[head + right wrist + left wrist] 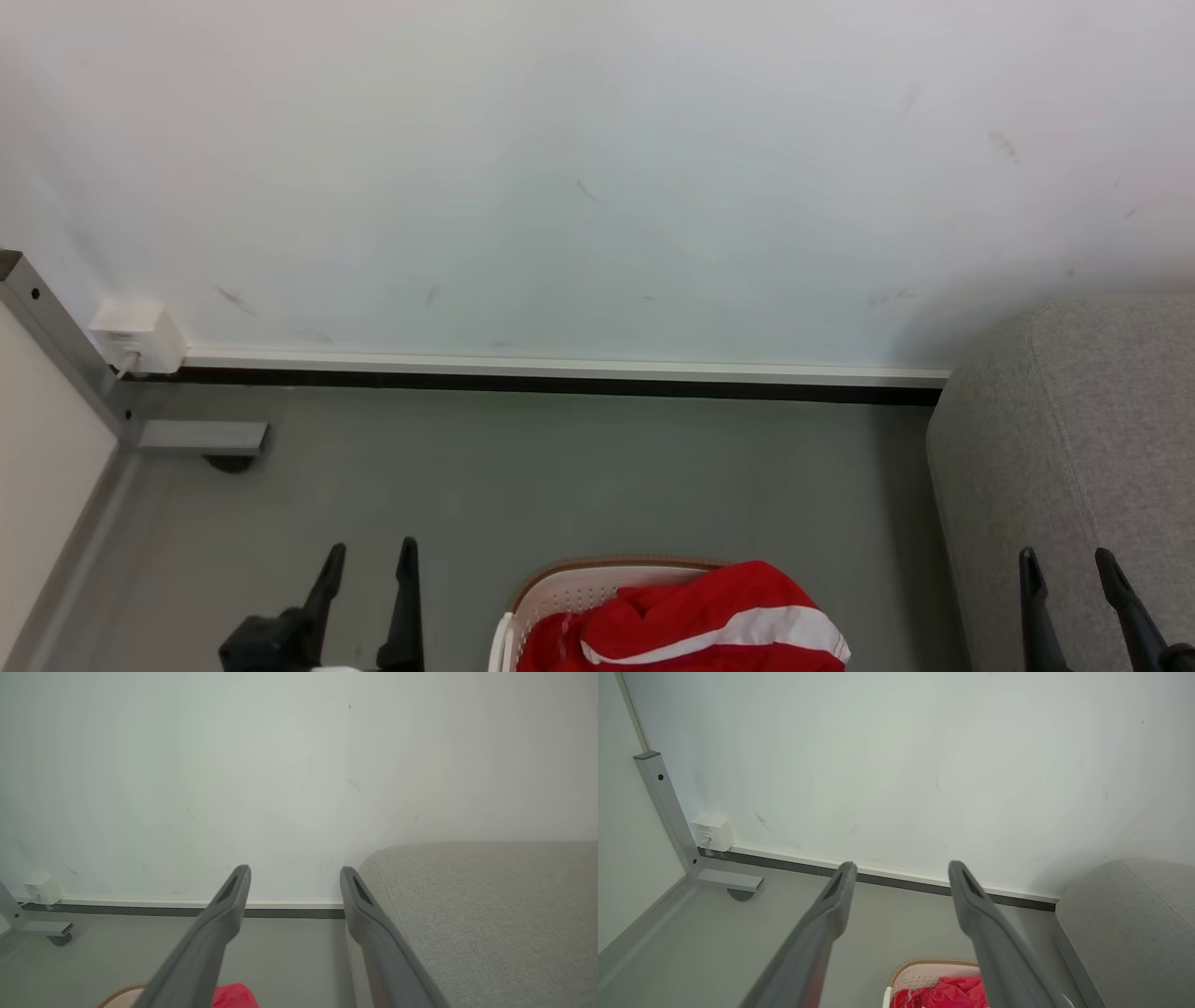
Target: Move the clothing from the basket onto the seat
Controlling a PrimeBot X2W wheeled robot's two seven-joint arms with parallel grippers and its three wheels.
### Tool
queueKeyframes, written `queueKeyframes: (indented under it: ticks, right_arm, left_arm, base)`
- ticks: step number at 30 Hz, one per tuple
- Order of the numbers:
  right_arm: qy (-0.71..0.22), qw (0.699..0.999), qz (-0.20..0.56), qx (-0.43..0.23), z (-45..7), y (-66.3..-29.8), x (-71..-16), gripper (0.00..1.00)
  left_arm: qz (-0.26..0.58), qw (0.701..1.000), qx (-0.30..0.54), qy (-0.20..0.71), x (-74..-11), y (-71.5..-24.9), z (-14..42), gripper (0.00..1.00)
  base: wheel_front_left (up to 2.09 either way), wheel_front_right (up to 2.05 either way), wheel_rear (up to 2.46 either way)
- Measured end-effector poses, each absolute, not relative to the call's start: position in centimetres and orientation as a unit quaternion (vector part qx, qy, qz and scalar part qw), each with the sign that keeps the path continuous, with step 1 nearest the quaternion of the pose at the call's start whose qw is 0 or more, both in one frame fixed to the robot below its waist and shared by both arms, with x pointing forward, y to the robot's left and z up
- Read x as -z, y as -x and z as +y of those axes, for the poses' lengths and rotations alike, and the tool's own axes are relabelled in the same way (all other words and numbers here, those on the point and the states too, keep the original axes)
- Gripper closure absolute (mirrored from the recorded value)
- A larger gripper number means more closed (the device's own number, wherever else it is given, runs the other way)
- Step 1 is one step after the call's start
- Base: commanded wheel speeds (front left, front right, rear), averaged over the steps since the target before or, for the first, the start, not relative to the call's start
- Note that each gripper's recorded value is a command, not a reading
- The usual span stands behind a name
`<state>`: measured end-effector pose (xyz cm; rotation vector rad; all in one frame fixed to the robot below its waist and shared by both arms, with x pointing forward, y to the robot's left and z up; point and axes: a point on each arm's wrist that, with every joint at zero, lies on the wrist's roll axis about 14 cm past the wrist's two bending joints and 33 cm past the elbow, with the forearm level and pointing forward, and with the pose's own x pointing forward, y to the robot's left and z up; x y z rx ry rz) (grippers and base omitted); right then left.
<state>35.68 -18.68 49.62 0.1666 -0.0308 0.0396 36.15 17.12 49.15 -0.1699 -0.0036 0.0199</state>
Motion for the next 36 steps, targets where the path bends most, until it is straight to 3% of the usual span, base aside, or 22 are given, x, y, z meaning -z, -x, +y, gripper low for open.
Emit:
queueKeyframes:
  ticks: [14, 36]
  right_arm:
    - [-0.036, 0.999, -0.022, -0.034, -18.1, -35.2, -49.7, 0.00]
    - [-0.011, 0.999, -0.029, -0.034, -18.2, -34.7, -49.8, 0.00]
  left_arm:
    - [0.000, 0.999, 0.017, 0.036, -48.5, -35.6, 16.1, 0.00]
    - [0.006, 0.999, 0.037, 0.036, -47.7, -35.3, 15.4, 0.00]
  base:
    - [0.00, 0.00, 0.00]
    - [0.00, 0.00, 0.00]
